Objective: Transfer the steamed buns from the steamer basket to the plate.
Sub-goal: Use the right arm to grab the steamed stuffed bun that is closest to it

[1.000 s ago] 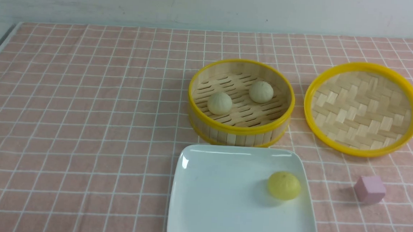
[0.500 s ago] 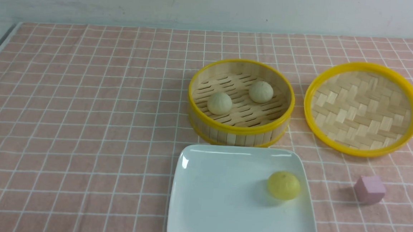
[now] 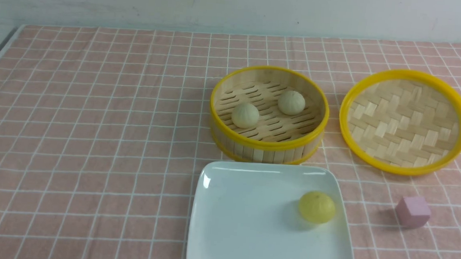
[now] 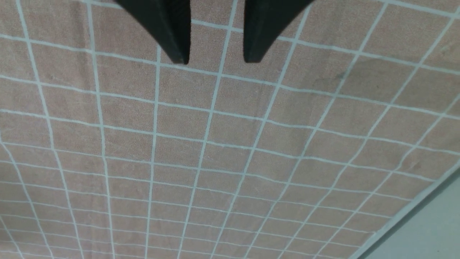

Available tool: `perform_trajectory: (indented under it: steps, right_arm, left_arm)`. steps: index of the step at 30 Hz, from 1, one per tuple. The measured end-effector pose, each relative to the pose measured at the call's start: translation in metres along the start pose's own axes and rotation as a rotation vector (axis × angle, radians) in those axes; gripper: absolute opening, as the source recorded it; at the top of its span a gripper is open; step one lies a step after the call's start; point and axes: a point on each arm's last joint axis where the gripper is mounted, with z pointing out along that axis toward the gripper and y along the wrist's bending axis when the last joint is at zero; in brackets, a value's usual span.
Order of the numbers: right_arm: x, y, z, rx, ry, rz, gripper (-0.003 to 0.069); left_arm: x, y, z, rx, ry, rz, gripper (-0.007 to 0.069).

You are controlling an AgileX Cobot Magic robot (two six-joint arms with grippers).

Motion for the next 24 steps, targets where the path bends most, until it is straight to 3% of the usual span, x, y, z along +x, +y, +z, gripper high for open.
perform_trajectory:
  steps: [12,24]
  right_arm:
    - [0.01,-0.001,-0.001,0.015,0.108,-0.018,0.024]
    - [0.015,0.011,0.006,-0.133,0.187,-0.12,0.024]
  left_arm:
    - [-0.003,-0.002,0.0,0.021,-0.033,-0.045,0.0242]
    - [-0.036,-0.008,-0.008,0.197,-0.368,-0.528,0.0242]
